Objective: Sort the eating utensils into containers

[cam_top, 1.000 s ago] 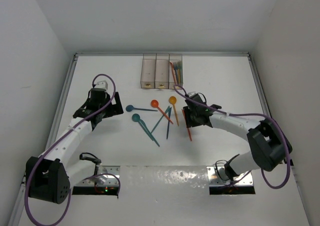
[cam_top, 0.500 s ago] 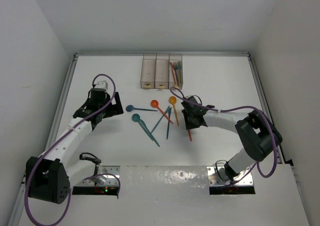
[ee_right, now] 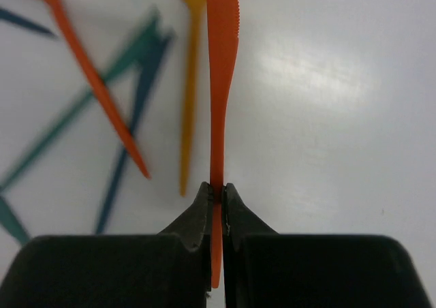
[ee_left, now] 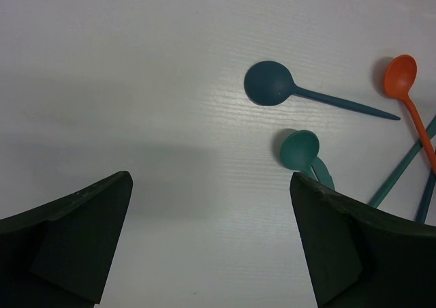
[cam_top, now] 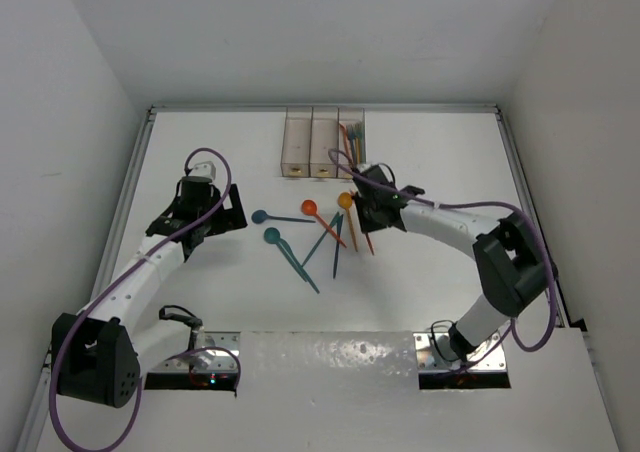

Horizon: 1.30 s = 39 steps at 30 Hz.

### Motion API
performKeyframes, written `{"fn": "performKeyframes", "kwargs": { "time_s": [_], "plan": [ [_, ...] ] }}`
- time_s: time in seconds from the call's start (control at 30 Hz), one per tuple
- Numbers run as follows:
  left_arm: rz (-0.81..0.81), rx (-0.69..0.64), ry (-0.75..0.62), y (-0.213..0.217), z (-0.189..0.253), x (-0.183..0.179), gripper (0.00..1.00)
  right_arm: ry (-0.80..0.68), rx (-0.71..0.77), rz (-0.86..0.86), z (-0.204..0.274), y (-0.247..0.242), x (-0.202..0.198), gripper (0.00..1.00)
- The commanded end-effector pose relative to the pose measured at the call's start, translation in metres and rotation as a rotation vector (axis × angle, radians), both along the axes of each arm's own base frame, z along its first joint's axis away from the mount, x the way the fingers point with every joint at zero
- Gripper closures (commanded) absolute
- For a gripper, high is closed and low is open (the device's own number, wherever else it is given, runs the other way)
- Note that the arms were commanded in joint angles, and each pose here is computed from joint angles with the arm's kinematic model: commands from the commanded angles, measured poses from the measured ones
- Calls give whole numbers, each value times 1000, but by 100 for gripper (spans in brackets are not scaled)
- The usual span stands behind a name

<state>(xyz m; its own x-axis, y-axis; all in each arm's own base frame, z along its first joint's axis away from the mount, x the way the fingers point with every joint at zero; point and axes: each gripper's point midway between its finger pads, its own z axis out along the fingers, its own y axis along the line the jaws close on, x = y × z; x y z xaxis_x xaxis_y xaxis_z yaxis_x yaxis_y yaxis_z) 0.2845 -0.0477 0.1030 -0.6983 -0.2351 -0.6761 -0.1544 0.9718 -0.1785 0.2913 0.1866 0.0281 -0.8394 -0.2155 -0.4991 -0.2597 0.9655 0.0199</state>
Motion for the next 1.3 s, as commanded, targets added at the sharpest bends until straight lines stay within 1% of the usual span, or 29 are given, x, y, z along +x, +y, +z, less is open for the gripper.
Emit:
{"fn": "performKeyframes", "kwargs": {
  "time_s": [0.0,0.07,0.1,0.17,0.2,0.27,0.3,0.4,0.43,0.47,0.5,0.57,0.63,0.77,0.97,1.17,1.27],
  "plan": [
    [-17,-17,-80,-7,25,15,0,-198,77,61,75,38,59,100],
    [-18,-18,-80,-7,24,15,0,-222,89,71,87,50,77,100],
    [-19,-19,-79,-7,24,14,0,-275,121,72,112,62,95,100],
    [-20,-19,-78,-7,24,14,0,-310,134,69,125,74,114,100],
    [-20,-18,-79,-7,23,15,0,-337,146,60,135,85,132,100],
    [-18,-16,-79,-7,24,15,0,-369,153,37,141,94,152,100],
    [-17,-17,-77,-7,24,15,0,-390,155,15,142,100,169,100],
    [-15,-12,-75,-6,22,14,0,-437,197,-8,141,117,200,100],
    [-15,-11,-72,-6,22,13,0,-454,194,-27,140,117,208,100],
    [-13,-9,-74,-5,22,14,0,-497,215,-43,151,120,221,100],
    [-12,-8,-73,-5,22,13,0,-491,205,-51,137,120,229,100],
    [-9,-6,-71,-4,22,13,0,-529,218,-80,141,119,247,100],
    [-10,-4,-70,-4,22,13,0,-536,222,-91,128,119,259,100],
    [-9,-1,-67,-3,21,12,0,-547,247,-107,119,115,273,100],
    [-6,0,-71,-3,22,12,0,-539,269,-155,111,104,283,100],
    [-9,-1,-69,-3,21,13,0,-539,310,-159,112,109,289,99],
    [-9,2,-63,-3,19,12,0,-517,316,-158,100,112,294,98]
  ]
}}
